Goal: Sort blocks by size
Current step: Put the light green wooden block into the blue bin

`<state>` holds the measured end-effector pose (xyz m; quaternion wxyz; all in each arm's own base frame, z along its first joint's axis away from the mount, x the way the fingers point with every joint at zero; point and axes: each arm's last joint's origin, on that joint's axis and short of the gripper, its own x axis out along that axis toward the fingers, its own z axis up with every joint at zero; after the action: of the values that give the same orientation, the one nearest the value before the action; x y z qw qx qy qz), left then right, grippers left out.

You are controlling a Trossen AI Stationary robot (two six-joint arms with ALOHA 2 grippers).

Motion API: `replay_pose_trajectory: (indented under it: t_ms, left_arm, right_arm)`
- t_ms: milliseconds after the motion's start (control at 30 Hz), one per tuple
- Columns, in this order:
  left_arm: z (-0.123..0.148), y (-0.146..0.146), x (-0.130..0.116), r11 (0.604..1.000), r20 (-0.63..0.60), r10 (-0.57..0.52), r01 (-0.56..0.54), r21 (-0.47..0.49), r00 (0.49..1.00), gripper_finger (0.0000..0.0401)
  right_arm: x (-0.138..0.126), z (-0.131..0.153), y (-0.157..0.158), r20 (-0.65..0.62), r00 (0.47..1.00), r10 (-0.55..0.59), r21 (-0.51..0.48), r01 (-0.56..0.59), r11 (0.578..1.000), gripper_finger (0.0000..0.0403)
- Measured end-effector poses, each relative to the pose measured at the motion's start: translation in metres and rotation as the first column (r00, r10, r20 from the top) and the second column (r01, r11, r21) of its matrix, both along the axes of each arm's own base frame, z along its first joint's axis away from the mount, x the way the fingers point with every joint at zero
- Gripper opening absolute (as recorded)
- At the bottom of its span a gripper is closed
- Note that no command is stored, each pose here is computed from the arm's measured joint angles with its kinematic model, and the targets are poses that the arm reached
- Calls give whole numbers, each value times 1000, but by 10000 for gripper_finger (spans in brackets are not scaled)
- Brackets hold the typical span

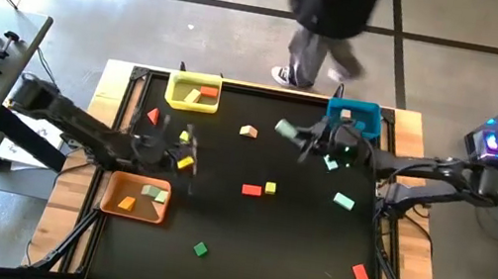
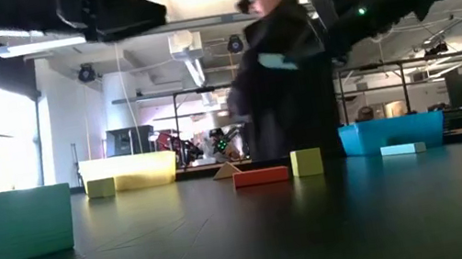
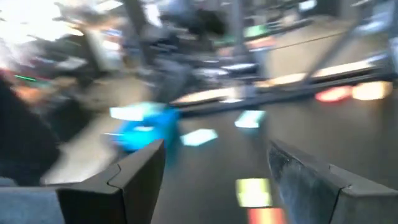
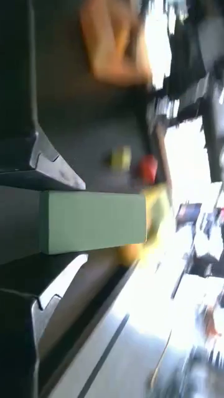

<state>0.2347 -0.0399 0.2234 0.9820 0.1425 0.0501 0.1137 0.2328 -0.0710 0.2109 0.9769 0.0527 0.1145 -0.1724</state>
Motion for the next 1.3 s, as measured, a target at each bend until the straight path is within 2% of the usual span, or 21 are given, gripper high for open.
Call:
replay_pose_trajectory:
  t_ms: [67, 167, 300, 367, 633, 733, 900, 1033, 1300]
  left_arm:
    - [10, 2, -8, 993, 1, 57, -57, 99, 998, 268]
    - [12, -1, -13, 960, -59, 35, -17, 279, 998, 268]
    - [3, -10, -11, 862, -178, -29, 115, 494, 984, 268]
    - [-6, -15, -8, 814, -237, -66, 189, 549, 969, 268]
    - [-36, -30, 8, 718, -340, -84, 293, 631, 937, 268]
    - [-45, -37, 16, 663, -363, -64, 311, 681, 930, 268]
    - [-50, -43, 29, 615, -386, 31, 287, 735, 922, 257]
    - [-51, -45, 35, 609, -391, 59, 277, 743, 919, 216]
    - [-50, -44, 36, 617, -383, 115, 236, 750, 917, 107]
  right_arm:
    - [12, -3, 12, 39, 994, 98, -7, -98, 995, 133]
    - [33, -10, 28, 80, 970, 230, -10, -230, 973, 133]
    - [61, -27, 45, 82, 915, 395, 7, -396, 918, 133]
    - [76, -33, 51, 82, 879, 471, 22, -474, 880, 133]
    - [125, -45, 60, 94, 778, 621, 75, -628, 775, 133]
    - [138, -44, 59, 105, 758, 644, 85, -652, 754, 133]
    - [151, -38, 59, 119, 741, 661, 75, -671, 738, 134]
    - [153, -36, 59, 105, 739, 665, 86, -673, 734, 134]
    - [154, -37, 59, 90, 741, 666, 106, -672, 733, 134]
